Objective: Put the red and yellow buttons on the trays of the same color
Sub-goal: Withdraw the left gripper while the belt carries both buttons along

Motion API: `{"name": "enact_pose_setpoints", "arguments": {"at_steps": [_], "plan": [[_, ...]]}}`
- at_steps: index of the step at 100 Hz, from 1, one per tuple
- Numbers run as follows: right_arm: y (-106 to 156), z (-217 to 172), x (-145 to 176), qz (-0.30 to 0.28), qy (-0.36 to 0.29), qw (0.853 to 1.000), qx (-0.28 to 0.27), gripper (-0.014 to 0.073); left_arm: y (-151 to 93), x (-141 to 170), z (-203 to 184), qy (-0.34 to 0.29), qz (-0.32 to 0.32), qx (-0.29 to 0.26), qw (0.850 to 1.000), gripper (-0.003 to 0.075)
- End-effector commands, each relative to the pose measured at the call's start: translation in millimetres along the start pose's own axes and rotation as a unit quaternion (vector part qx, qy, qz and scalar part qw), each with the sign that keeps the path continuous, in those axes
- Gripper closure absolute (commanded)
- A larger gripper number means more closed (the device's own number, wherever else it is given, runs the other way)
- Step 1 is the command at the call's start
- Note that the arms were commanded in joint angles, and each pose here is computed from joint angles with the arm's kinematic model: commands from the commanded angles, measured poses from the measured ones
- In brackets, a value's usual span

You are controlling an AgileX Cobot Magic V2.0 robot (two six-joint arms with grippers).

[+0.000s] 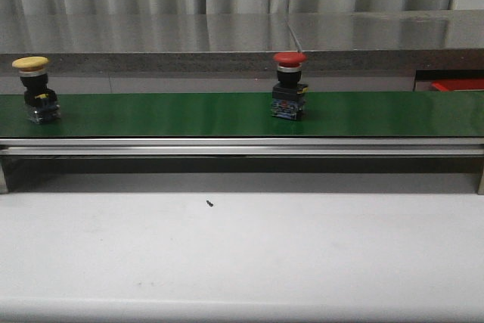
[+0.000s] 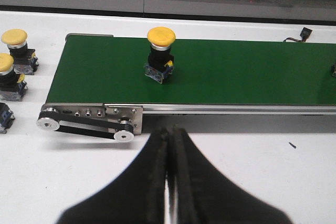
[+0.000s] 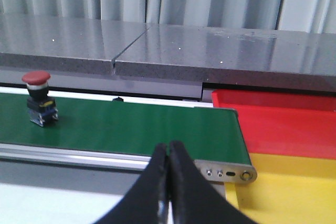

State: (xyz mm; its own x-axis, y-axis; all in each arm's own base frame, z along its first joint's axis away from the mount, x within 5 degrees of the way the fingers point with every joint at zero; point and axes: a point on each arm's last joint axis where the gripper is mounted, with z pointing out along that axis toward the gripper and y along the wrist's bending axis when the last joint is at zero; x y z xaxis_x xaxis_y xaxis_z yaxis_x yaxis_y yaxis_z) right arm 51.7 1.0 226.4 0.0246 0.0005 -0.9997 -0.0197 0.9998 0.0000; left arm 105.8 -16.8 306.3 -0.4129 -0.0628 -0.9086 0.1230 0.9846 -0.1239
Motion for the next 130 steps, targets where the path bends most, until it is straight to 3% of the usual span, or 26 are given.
{"name": "enact_pose_setpoints", "arguments": {"at_steps": [1,17,32,50,70,81,96,103,107,130], "plan": [[0.3,-3.2,-39.7,0.006,-0.021,1.0,-0.002,0.0713,-1.8,-15.8,-4.0,-0.057,-0.006,0.005,0.998,0.0739],[0.6,12.5,-74.4,0.006,0.109,0.994,-0.003,0.0713,-1.7,-16.2,-3.7,-0.059,-0.006,0.005,0.998,0.0739],[0.9,48.1,-98.5,0.005,0.242,0.97,-0.004,0.0713,-1.7,-16.2,-3.7,-0.059,-0.006,0.005,0.998,0.0739],[1.9,98.3,-117.5,0.013,0.288,0.958,-0.006,0.0713,-1.7,-16.2,-3.7,-0.059,-0.006,0.005,0.998,0.0739],[2.5,141.6,-110.3,0.019,0.315,0.949,-0.007,0.0698,-1.7,-14.5,-3.3,-0.052,-0.006,0.005,0.999,0.0739],[4.1,153.0,-105.2,0.033,0.339,0.94,-0.01,0.0557,-1.8,-13.3,-3.1,-0.045,-0.006,0.005,0.999,0.0739],[5.5,156.6,-103.8,0.045,0.346,0.937,-0.014,0.0155,-1.8,-13.3,-3.1,-0.045,-0.006,0.005,0.999,0.0739],[5.6,156.6,-103.9,0.046,0.346,0.937,-0.014,0.0018,-1.8,-13.3,-3.1,-0.045,-0.006,0.005,0.999,0.0739],[5.6,156.6,-103.8,0.046,0.346,0.937,-0.014,-0.0022,-1.8,-13.3,-3.1,-0.045,-0.006,0.005,0.999,0.0739],[8.2,157.0,-102.4,0.046,0.354,0.934,-0.02,-0.0001,-1.8,-13.3,-3.1,-0.045,-0.006,0.005,0.999,0.0739]]}}
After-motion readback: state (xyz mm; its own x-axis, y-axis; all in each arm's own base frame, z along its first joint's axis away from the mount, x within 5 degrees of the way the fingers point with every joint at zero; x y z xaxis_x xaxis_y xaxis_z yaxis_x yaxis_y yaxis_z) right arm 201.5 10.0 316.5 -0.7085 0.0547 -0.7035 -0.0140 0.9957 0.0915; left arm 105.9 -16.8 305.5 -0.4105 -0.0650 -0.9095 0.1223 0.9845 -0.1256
